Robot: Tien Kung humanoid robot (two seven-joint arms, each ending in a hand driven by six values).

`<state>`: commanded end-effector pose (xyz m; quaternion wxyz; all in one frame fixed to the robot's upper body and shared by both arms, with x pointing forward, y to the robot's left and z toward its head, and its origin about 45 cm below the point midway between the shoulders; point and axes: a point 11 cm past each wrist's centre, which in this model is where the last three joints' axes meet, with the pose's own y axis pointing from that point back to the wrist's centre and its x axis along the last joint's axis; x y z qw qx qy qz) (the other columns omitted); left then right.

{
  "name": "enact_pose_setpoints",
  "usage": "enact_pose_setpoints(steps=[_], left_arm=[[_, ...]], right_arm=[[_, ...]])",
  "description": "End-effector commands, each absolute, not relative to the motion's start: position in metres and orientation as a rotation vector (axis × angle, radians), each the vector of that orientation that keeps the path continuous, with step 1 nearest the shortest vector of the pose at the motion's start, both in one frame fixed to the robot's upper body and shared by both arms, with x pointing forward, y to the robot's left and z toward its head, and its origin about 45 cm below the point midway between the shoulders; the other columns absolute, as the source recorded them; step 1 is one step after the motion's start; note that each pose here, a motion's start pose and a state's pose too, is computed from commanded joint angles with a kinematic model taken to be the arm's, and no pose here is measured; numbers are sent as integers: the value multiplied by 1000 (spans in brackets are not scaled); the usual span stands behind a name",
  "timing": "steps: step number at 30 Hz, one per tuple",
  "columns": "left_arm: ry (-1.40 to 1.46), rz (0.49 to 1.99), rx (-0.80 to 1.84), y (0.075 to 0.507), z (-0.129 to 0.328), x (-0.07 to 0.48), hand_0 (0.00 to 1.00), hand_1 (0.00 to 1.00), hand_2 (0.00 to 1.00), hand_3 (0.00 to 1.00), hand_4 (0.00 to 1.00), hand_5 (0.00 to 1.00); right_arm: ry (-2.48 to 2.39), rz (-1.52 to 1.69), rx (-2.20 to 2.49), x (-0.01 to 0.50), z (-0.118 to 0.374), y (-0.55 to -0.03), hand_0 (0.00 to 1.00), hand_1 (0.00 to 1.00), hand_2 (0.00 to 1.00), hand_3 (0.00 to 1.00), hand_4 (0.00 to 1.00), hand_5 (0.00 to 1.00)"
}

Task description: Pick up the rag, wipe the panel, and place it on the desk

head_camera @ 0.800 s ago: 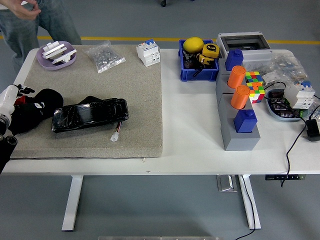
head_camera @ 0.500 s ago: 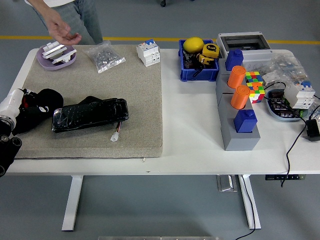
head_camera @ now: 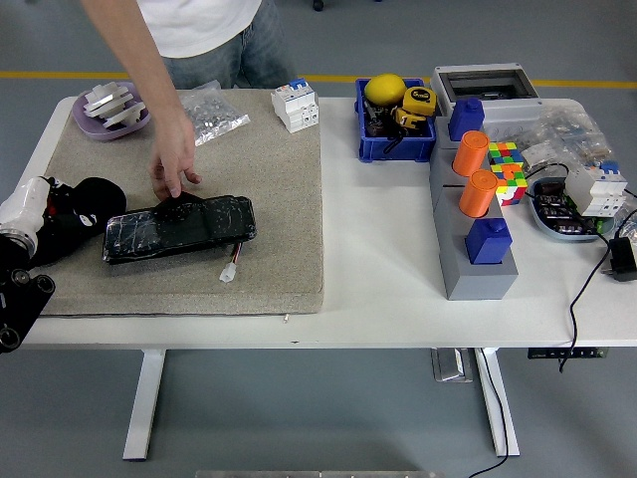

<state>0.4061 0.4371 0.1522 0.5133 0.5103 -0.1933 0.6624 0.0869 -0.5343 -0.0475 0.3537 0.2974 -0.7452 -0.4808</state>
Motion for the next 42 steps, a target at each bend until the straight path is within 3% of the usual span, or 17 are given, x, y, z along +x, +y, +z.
enact_pose_setpoints(steps=[4, 5, 10, 11, 16, 17, 22, 23, 33, 42], left_arm=[[-464, 1596, 1251, 440, 151, 405, 374, 516, 656, 574, 518, 2], [-462, 1595, 1257, 441, 150, 404, 335, 484, 643, 558, 356, 2], [-461, 1593, 1270, 443, 149, 403, 335, 484, 643, 558, 356, 2], [-465, 1592, 1274, 443, 149, 403, 350, 487, 637, 551, 299, 2], [-470, 1586, 1289, 443, 148, 403, 350, 487, 637, 551, 299, 2], [-474, 1585, 1291, 443, 148, 403, 348, 476, 627, 539, 233, 2], [-486, 1585, 1302, 443, 149, 403, 348, 476, 627, 539, 233, 2], [-491, 1584, 1304, 443, 149, 403, 336, 463, 620, 528, 129, 2], [-582, 1598, 1321, 442, 162, 403, 329, 450, 611, 523, 94, 2], [-710, 1572, 1251, 413, 184, 401, 303, 440, 606, 519, 85, 2]], right_arm=[[-1935, -1245, 765, 87, -47, -535, 747, 282, 644, 610, 998, 547], [-1937, -1245, 765, 87, -47, -535, 747, 282, 644, 610, 998, 547], [-1946, -1243, 762, 88, -46, -537, 747, 282, 644, 610, 998, 547], [-1947, -1242, 762, 89, -46, -537, 747, 281, 644, 611, 998, 547], [-1955, -1236, 765, 91, -44, -538, 747, 281, 644, 611, 998, 547], [-1957, -1235, 766, 92, -44, -538, 747, 282, 644, 612, 998, 547], [-1963, -1233, 766, 93, -44, -538, 747, 282, 644, 612, 998, 547], [-1964, -1233, 766, 93, -44, -538, 746, 282, 644, 612, 998, 548], [-1963, -1237, 766, 92, -45, -538, 746, 283, 644, 614, 998, 548], [-1960, -1241, 760, 89, -45, -538, 744, 282, 644, 614, 998, 550]])
